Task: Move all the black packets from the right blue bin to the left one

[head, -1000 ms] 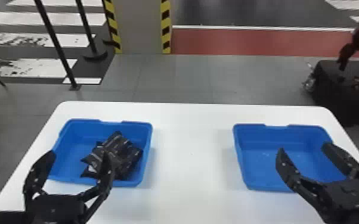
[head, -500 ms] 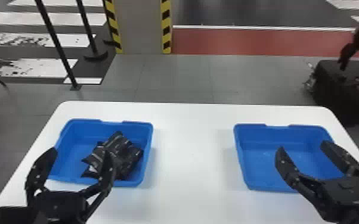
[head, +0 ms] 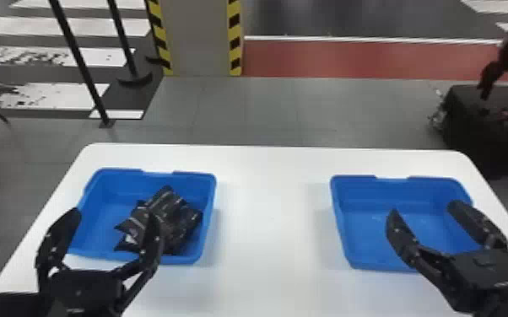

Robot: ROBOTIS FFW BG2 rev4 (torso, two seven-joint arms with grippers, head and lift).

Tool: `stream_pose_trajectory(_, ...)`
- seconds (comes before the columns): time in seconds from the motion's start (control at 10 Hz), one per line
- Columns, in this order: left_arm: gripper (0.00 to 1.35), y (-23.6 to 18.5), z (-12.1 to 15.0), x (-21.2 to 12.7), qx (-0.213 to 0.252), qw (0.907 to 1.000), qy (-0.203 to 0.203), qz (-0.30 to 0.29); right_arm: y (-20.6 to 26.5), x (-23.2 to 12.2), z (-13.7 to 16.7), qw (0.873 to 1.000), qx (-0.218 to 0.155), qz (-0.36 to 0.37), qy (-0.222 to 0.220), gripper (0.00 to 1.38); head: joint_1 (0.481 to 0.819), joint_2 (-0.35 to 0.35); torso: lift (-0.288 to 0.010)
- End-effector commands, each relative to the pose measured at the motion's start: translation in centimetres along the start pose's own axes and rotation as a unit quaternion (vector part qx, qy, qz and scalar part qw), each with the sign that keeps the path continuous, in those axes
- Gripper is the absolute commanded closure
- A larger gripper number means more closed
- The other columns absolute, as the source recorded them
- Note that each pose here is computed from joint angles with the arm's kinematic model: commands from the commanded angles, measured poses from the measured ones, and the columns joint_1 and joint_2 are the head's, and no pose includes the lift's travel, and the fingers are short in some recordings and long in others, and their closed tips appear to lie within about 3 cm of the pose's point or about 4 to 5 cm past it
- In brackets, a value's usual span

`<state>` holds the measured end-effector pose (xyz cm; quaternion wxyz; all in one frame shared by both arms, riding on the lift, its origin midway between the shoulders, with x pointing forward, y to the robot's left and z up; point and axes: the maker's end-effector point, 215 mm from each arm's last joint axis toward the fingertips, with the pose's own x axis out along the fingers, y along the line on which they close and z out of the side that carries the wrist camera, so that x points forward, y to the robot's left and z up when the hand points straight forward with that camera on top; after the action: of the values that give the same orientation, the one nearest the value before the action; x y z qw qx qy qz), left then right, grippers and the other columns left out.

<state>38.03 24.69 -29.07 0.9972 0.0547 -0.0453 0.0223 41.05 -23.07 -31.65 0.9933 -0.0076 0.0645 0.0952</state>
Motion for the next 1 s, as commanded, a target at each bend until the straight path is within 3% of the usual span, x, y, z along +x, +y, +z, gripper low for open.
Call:
stream_pose_trajectory(0.0, 0.04, -0.03, 0.06, 0.03, 0.000, 1.0000, -0.001, 0.001, 0.00, 0.00, -0.05, 1.000, -0.001, 0.001, 0.001, 0.15, 0.695, 0.024, -0.110)
stream_pose_trajectory(0.9, 0.04, -0.90, -0.43, 0.70, -0.005, 0.9999, -0.008, -0.007, -0.09, 0.32, 0.34, 1.000, -0.006, 0.005, -0.006, 0.15, 0.695, 0.017, -0.110)
